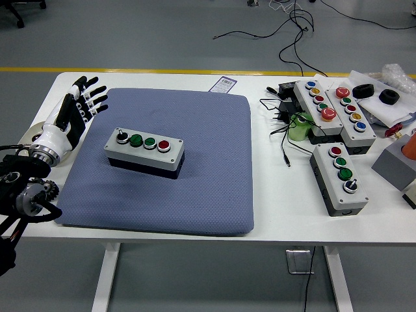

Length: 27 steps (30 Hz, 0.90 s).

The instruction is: Pick up the button,place it on the desk,press the button,press the button

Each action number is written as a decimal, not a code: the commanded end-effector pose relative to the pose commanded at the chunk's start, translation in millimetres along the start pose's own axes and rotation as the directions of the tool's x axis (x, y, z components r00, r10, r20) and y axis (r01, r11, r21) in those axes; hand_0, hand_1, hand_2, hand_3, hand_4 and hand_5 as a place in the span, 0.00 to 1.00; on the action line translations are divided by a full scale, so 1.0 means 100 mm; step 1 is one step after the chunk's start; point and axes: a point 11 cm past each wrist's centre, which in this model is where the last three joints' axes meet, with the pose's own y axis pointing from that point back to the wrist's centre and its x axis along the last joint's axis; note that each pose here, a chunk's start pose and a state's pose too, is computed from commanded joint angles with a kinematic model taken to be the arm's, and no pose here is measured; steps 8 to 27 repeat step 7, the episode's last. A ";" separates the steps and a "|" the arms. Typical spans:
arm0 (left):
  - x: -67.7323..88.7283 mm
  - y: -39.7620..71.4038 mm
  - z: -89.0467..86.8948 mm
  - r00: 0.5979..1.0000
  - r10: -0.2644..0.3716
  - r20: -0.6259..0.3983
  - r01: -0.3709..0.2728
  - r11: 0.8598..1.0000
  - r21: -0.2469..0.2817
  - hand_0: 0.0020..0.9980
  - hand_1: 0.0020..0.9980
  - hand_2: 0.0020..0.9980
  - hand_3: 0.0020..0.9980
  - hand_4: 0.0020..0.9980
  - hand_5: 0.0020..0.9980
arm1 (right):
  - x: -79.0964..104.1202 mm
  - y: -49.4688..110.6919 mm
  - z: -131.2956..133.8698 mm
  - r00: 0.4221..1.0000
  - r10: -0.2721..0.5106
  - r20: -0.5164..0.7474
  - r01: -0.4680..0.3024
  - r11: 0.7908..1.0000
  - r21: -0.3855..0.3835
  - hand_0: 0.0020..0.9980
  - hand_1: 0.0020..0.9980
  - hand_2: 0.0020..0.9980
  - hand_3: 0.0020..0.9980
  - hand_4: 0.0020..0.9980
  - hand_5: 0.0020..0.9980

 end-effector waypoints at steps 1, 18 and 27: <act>0.00 0.00 0.00 1.000 0.000 -0.002 0.000 1.000 0.000 0.82 0.88 0.89 0.93 0.60 1.00 | 0.00 0.00 0.00 1.000 0.000 0.000 0.000 1.000 0.000 0.53 0.65 0.70 0.62 0.31 0.14; 0.00 0.00 0.01 1.000 0.001 -0.009 -0.001 1.000 -0.001 0.82 0.88 0.89 0.93 0.60 1.00 | 0.00 0.00 0.01 1.000 0.000 -0.001 0.000 1.000 -0.001 0.53 0.65 0.70 0.62 0.31 0.14; 0.00 0.00 0.01 1.000 0.001 -0.009 -0.001 1.000 -0.001 0.82 0.88 0.89 0.93 0.60 1.00 | 0.00 0.00 0.01 1.000 0.000 -0.001 0.000 1.000 -0.001 0.53 0.65 0.70 0.62 0.31 0.14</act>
